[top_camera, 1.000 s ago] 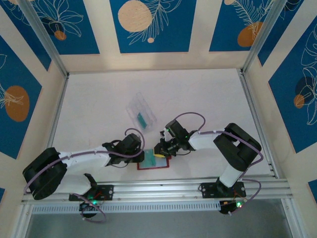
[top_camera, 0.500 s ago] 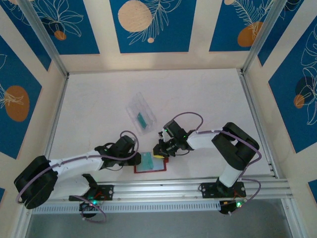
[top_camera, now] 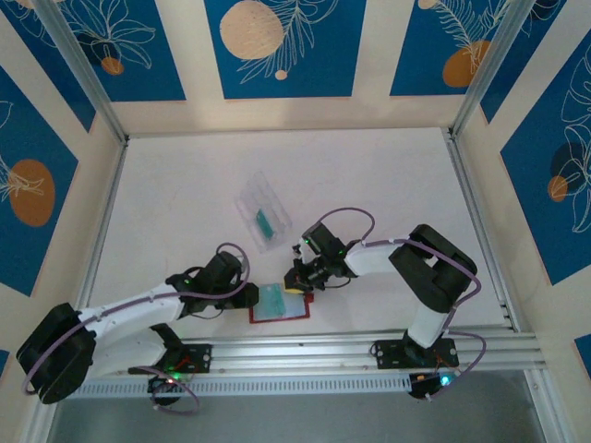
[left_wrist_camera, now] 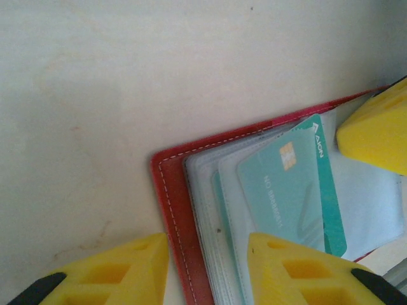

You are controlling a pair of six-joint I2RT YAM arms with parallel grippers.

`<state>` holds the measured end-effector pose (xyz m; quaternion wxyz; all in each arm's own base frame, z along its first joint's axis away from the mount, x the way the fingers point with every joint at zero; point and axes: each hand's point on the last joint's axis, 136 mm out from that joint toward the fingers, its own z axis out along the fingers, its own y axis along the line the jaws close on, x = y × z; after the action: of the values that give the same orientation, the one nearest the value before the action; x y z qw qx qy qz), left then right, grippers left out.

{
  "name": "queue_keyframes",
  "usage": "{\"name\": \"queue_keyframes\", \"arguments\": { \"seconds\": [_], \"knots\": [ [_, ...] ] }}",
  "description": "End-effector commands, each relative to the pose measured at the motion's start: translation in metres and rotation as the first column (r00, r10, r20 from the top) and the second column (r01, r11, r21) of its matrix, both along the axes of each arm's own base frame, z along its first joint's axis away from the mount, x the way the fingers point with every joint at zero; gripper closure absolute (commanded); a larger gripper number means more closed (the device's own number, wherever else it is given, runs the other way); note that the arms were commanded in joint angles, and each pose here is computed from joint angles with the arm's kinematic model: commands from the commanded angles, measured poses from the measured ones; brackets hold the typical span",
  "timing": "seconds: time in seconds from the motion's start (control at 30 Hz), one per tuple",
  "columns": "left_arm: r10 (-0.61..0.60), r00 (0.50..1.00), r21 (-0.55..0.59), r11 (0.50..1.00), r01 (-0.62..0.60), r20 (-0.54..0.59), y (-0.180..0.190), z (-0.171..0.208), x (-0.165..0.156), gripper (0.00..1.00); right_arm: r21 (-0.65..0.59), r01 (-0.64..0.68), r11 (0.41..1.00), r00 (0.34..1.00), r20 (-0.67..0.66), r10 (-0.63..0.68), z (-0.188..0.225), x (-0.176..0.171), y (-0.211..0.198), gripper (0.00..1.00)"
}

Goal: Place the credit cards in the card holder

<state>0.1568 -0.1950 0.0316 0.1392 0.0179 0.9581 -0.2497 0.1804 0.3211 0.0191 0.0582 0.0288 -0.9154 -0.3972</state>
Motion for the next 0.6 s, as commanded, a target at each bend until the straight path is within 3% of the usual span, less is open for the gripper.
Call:
{"name": "queue_keyframes", "arguments": {
  "seconds": [0.0, 0.27, 0.57],
  "knots": [
    [-0.02, 0.999, 0.032, 0.999, 0.021, -0.029, 0.007, -0.005, -0.006, 0.62, -0.102, 0.038, 0.994, 0.999, -0.011, -0.039, -0.026, 0.005, -0.026, 0.91],
    [-0.079, 0.994, 0.007, 0.997, 0.08, -0.078, -0.01, -0.015, -0.006, 0.7, -0.124, 0.043, 0.991, 0.998, 0.044, -0.037, -0.015, 0.02, -0.035, 0.91],
    [-0.089, 0.993, -0.003, 0.996, 0.089, -0.079, -0.015, -0.02, -0.004, 0.71, -0.182, -0.015, 0.983, 0.988, 0.148, 0.043, 0.015, 0.007, -0.025, 0.87]
  ]
}}
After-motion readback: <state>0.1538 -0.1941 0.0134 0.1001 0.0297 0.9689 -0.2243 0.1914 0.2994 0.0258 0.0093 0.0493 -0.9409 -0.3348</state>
